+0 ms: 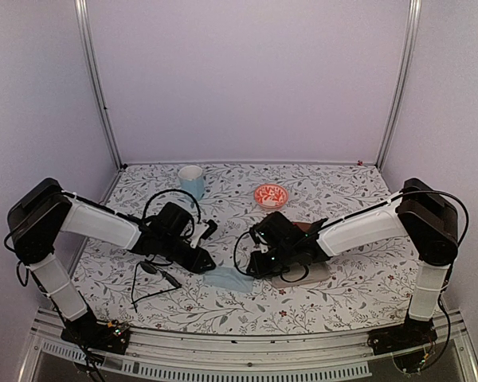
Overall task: Organize the sunglasses
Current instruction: Pick up the folded cleaning cloth from the center of the board.
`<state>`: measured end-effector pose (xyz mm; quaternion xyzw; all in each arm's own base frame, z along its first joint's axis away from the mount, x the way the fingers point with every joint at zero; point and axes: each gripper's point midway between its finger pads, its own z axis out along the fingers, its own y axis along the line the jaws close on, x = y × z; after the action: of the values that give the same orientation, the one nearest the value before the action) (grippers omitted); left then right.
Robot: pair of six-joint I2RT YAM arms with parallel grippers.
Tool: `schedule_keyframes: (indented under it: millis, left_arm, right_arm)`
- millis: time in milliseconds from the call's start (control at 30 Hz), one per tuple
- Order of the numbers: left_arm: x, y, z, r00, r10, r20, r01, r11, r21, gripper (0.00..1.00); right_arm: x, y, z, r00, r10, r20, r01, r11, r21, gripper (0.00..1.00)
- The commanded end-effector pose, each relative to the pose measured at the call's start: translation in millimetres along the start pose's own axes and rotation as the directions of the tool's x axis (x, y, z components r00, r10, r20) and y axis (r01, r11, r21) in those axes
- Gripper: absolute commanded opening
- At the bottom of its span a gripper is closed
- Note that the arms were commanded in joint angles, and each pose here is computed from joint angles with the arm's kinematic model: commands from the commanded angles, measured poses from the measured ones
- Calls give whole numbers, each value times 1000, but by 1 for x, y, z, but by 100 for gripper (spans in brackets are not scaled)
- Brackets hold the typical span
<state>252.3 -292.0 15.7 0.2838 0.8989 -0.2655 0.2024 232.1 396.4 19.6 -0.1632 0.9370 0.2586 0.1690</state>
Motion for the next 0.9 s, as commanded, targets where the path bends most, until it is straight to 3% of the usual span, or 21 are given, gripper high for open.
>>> schedule_keyframes:
  millis: [0,267,367,633,867]
  left_arm:
    - [19,4,1,998,-22,-57,22,1000,3,23]
    - [11,-1,-2,999,-14,-38,15,1000,20,6]
    - [6,-4,-4,1000,-11,-24,12,999,30,0]
    - [-5,-17,-18,1000,-6,20,5,998,67,0]
    - [-1,-28,-26,999,0,33,-3,997,83,0]
  right_arm:
    - [8,-6,8,999,9,-38,-8,1000,13,22]
    - [2,-1,3,1000,-5,-21,5,1000,-1,20]
    - [-2,5,0,1000,-19,-7,19,1000,-25,12]
    - [-10,17,-12,999,-46,25,47,996,-71,2]
    - [-7,14,-29,998,-48,44,51,996,-72,0]
